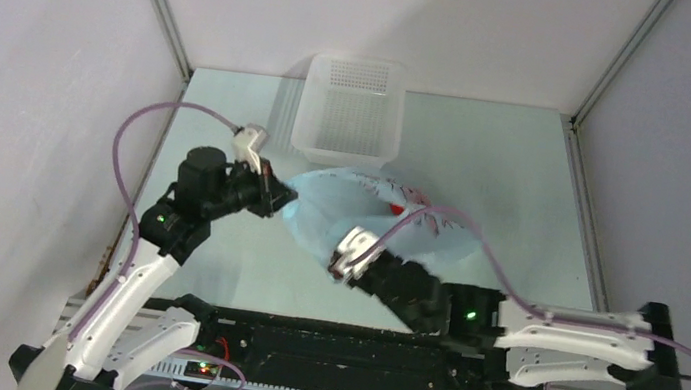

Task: Place the fake fruits into the plastic bag and tie a complex knot

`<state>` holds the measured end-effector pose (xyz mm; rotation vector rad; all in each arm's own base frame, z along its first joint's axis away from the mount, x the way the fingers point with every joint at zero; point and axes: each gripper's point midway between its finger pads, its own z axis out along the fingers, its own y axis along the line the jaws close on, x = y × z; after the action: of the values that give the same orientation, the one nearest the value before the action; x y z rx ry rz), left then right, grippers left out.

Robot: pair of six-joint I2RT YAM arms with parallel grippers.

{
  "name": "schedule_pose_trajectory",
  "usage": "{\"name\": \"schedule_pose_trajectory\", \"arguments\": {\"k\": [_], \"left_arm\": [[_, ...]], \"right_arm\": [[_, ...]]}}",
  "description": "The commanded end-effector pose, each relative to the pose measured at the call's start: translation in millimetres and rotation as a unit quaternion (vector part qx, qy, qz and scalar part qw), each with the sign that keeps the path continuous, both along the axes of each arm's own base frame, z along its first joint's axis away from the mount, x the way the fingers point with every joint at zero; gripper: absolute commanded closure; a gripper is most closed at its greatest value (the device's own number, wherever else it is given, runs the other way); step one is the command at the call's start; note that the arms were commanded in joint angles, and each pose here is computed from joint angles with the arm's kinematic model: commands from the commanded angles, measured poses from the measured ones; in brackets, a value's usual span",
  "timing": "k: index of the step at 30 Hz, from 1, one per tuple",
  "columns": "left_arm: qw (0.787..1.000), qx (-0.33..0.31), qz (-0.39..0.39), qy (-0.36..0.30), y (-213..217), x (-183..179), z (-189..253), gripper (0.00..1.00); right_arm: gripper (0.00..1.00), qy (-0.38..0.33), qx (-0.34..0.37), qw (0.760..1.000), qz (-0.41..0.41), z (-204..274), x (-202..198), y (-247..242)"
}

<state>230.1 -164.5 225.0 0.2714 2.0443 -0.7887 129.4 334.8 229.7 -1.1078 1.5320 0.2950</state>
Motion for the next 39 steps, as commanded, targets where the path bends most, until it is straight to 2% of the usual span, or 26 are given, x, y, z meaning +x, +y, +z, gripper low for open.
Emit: {"name": "schedule_pose_trajectory", "arguments": {"k": [1,5,8,12,18,20,22,24,26,32,39], "left_arm": [[0.991,-0.074,0.012,-0.108,-6.9,17.9,113.5,1.0],[0.98,-0.108,-0.002,-0.167,-12.8,20.6,195.2,1.0],[0.982,-0.107,-0.005,-0.157,-17.6,34.1,207.9,1.0],[0.984,-0.107,-0.003,-0.143,-17.5,45.6,207.4,1.0],[0.987,-0.105,-0.032,-0.118,-22.0,42.2,180.8,0.89],[0.988,-0.1,-0.039,-0.114,-22.3,38.9,170.2,0.82],[0.986,-0.095,-0.057,-0.126,-23.4,31.9,165.7,0.57],[0.981,-0.092,-0.083,-0.148,-25.2,19.5,165.4,0.4],[0.975,-0.087,-0.102,-0.175,-24.9,7.3,167.4,0.31],[0.958,-0.072,-0.141,-0.238,-19.4,-30.3,166.4,0.15],[0.953,-0.055,-0.142,-0.264,-13.7,-41.0,159.2,0.11]], "right_arm": [[1.0,-0.055,0.176,0.981,-0.067,146.0,31.9,-38.4],[1.0,-0.116,0.267,0.951,-0.102,231.0,53.1,-80.7],[1.0,-0.131,0.297,0.938,-0.121,256.3,68.8,-100.3],[1.0,-0.103,0.296,0.941,-0.128,241.7,83.8,-99.2],[1.0,-0.016,0.281,0.948,-0.148,175.9,97.5,-82.7],[1.0,0.01,0.294,0.943,-0.155,163.3,97.9,-82.0],[1.0,0.032,0.305,0.938,-0.162,155.5,98.7,-81.1],[1.0,0.048,0.313,0.934,-0.164,151.7,99.7,-79.6],[1.0,0.054,0.32,0.931,-0.167,151.8,100.6,-79.8],[1.0,0.055,0.332,0.926,-0.172,155.8,105.8,-86.5],[1.0,0.056,0.332,0.925,-0.175,158.0,108.3,-94.0]]}}
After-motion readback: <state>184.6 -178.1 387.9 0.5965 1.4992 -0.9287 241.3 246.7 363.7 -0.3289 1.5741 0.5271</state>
